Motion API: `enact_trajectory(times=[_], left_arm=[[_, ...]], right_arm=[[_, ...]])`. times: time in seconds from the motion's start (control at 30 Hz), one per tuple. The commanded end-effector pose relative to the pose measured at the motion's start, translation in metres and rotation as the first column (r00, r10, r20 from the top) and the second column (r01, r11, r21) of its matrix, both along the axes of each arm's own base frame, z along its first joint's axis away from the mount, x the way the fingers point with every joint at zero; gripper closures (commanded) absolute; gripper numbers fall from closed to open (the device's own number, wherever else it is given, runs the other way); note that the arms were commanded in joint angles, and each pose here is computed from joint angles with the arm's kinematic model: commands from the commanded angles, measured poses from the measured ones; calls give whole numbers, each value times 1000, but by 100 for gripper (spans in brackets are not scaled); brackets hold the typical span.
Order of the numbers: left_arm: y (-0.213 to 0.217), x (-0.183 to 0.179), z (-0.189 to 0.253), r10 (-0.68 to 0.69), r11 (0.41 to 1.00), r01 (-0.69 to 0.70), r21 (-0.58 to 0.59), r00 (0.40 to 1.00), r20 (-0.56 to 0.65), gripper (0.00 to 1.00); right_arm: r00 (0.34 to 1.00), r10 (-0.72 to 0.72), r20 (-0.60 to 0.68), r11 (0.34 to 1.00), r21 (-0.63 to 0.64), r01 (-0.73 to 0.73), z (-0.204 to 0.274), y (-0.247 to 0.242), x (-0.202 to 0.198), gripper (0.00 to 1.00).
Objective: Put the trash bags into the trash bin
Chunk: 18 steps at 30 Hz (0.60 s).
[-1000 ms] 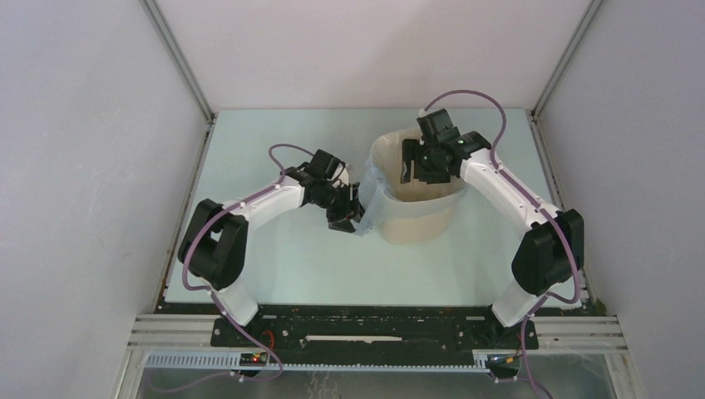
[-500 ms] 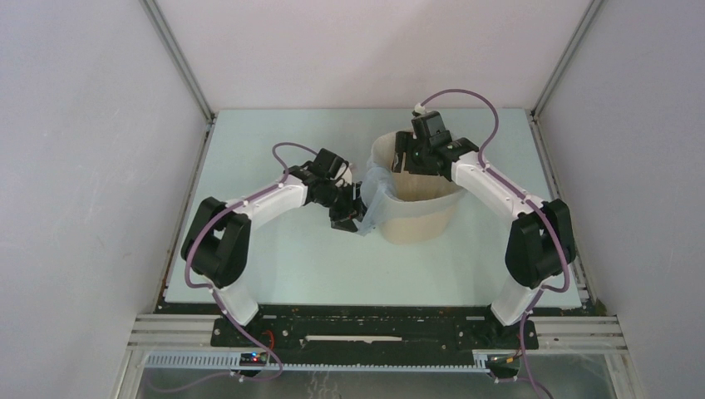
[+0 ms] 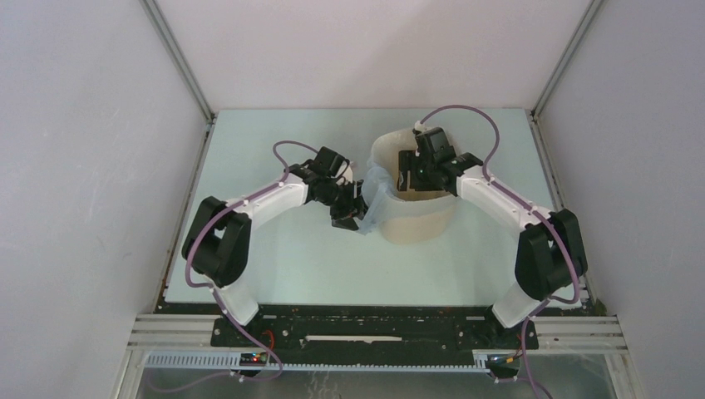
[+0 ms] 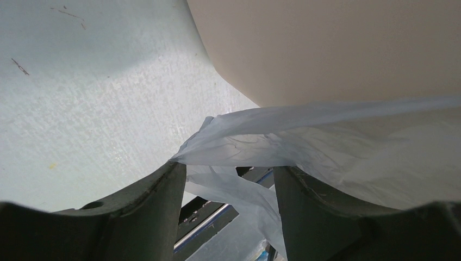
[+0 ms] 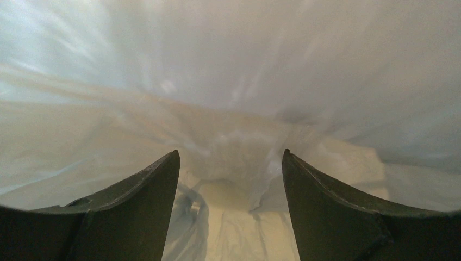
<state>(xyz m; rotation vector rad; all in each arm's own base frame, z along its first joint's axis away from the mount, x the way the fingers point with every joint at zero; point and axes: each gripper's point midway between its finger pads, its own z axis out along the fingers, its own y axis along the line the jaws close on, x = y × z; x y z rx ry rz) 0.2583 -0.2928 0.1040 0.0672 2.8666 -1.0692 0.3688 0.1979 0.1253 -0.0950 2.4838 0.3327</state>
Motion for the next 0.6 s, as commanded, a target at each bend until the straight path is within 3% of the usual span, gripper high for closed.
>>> enact_trajectory(times=[0.0,0.37,0.57], left_arm=[[-12,11,20,-28,999,30,-39,998,53,34],[-15,16,22,-27,999,30,-39,998,60,34],[-21,17,20,-37,998,39,-48,998,49,33]], right_arm=[[1000,-13,-28,999,30,13,-16,14,10,22],[982,-37,-184,997,-79,23,-70,13,-6,21],[989,-29,-145,998,-54,21,-41,16,-6,21]])
